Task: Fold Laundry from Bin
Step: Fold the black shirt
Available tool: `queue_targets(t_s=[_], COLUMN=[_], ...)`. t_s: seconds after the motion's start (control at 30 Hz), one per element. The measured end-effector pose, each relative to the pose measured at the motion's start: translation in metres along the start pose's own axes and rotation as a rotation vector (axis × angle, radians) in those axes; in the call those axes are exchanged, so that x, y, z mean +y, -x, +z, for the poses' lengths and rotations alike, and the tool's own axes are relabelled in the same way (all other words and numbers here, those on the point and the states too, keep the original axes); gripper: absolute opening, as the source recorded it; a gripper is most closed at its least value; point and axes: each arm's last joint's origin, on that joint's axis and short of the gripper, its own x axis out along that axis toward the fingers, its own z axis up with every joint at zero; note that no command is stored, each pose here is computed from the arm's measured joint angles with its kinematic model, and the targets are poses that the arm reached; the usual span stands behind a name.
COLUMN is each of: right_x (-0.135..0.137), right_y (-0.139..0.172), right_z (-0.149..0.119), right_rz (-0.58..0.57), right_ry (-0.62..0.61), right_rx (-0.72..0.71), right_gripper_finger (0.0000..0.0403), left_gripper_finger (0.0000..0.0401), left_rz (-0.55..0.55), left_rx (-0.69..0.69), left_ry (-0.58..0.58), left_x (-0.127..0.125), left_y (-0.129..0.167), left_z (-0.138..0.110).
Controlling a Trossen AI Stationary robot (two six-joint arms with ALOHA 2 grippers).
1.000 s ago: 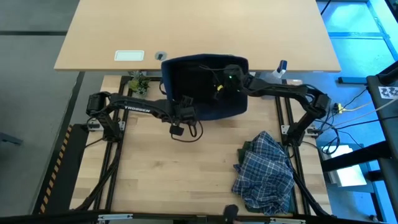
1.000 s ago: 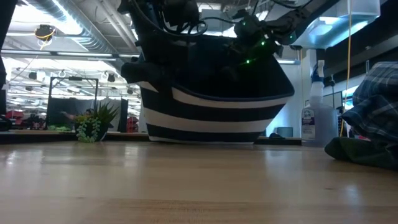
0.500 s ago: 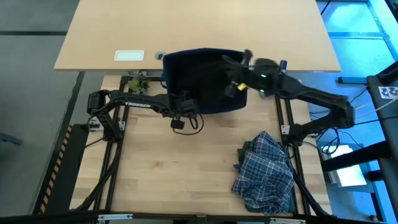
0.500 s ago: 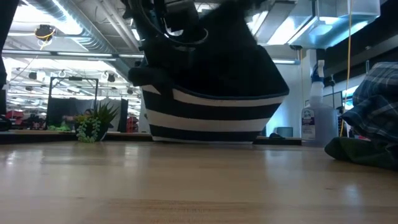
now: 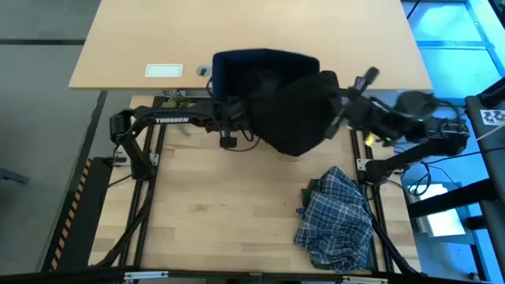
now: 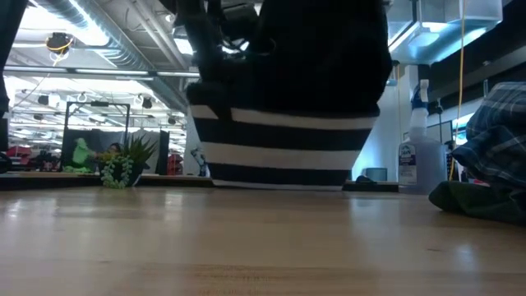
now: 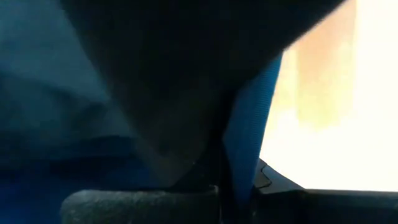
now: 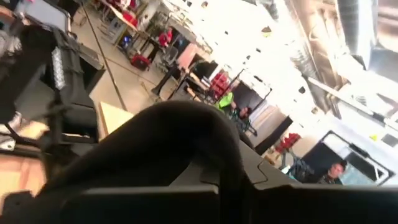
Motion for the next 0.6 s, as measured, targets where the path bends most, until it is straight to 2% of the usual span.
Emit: queue_targets(t_s=[0.2,0.37,0.6], right_x=[-0.002,0.003,0.024], right_y=[0.025,0.039,0.045], right_z=[0.028,0.038,0.046], right_rz=[0.051,0.112,0.162], right_ry=[0.001,-0.016,0.007], right_rx=[-0.099,-0.152,-0.148], right_gripper_finger=[0.0003,0.0002,0.0002], left_gripper_finger=[0.0000,0.0000,0.0000], left_rz=[0.115,0.214,0.260], left_rx=[-0.030,-0.044,-0.013], left_ry=[0.125,0.228,0.322], left_x=[0.038,0.072,0.121], left_y=[0.006,0.010,0.010], left_z=[0.002,0.000,-0.023])
